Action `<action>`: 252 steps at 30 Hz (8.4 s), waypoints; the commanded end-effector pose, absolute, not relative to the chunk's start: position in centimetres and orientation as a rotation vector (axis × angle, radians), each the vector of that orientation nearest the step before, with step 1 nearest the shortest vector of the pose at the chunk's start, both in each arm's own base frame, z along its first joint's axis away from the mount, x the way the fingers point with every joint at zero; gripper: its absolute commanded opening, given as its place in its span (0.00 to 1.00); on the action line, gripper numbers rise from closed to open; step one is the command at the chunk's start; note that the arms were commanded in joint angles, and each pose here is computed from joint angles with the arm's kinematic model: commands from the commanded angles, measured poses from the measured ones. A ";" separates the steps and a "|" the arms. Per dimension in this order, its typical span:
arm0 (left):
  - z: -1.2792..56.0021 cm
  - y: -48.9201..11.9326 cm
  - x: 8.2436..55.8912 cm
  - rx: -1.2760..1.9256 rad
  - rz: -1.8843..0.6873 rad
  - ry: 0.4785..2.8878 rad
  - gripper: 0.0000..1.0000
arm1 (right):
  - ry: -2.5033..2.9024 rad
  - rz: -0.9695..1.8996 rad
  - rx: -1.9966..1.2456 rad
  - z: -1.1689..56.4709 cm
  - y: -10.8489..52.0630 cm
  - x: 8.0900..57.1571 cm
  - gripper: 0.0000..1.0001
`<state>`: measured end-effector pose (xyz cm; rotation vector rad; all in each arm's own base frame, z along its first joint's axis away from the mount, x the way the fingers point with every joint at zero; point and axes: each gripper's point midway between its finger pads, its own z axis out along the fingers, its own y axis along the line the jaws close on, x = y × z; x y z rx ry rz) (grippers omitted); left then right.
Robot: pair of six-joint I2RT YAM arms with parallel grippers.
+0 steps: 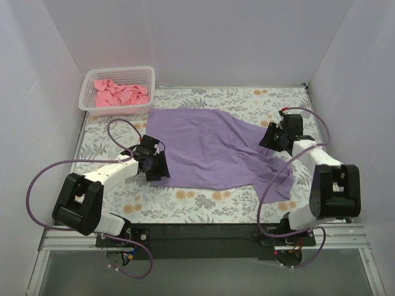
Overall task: Fold and stack the t-shirts
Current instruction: Flatten the tshirt out
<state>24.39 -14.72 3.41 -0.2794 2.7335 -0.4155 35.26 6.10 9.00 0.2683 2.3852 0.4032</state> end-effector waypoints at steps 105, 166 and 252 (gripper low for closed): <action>18.3 -6.9 27.0 -0.469 -0.311 1.956 0.66 | 2.129 1.503 -1.273 7.8 49.8 14.3 0.11; 4.8 -10.4 26.2 -0.363 -0.213 2.571 0.67 | 2.333 0.395 0.519 1.3 1.3 56.5 0.40; -0.2 -10.0 35.6 -0.461 0.085 2.712 0.56 | 2.539 0.032 0.340 2.9 4.9 27.1 0.59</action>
